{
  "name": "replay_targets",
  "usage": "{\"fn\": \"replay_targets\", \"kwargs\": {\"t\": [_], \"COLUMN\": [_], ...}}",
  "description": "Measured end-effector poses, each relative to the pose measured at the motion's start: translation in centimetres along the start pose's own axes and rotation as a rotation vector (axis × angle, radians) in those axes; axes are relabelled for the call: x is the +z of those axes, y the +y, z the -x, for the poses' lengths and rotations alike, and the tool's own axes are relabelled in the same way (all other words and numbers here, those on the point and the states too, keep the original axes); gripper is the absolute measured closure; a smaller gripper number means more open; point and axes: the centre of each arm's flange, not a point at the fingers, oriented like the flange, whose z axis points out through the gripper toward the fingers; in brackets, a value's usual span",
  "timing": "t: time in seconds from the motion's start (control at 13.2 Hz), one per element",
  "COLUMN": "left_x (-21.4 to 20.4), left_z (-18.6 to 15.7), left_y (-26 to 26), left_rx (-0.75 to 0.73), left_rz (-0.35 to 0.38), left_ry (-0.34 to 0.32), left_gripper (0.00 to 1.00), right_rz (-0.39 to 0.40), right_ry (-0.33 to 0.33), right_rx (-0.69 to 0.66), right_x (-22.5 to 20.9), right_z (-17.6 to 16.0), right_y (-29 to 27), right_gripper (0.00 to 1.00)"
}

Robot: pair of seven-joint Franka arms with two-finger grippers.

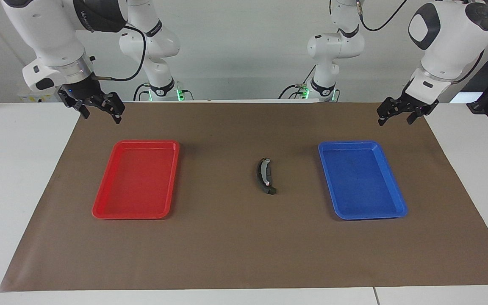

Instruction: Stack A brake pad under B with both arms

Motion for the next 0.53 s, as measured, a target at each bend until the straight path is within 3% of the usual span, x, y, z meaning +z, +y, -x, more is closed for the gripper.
{"fn": "replay_targets", "kwargs": {"t": [0.53], "left_x": [0.0], "left_z": [0.0], "left_y": [0.0], "left_rx": [0.000], "left_rz": [0.000], "left_ry": [0.000], "left_gripper": [0.00], "right_rz": [-0.010], "right_ry": [0.000], "right_rx": [-0.032], "right_x": [-1.6], "right_z": [0.4], "right_y": [0.4], "right_gripper": [0.00]}}
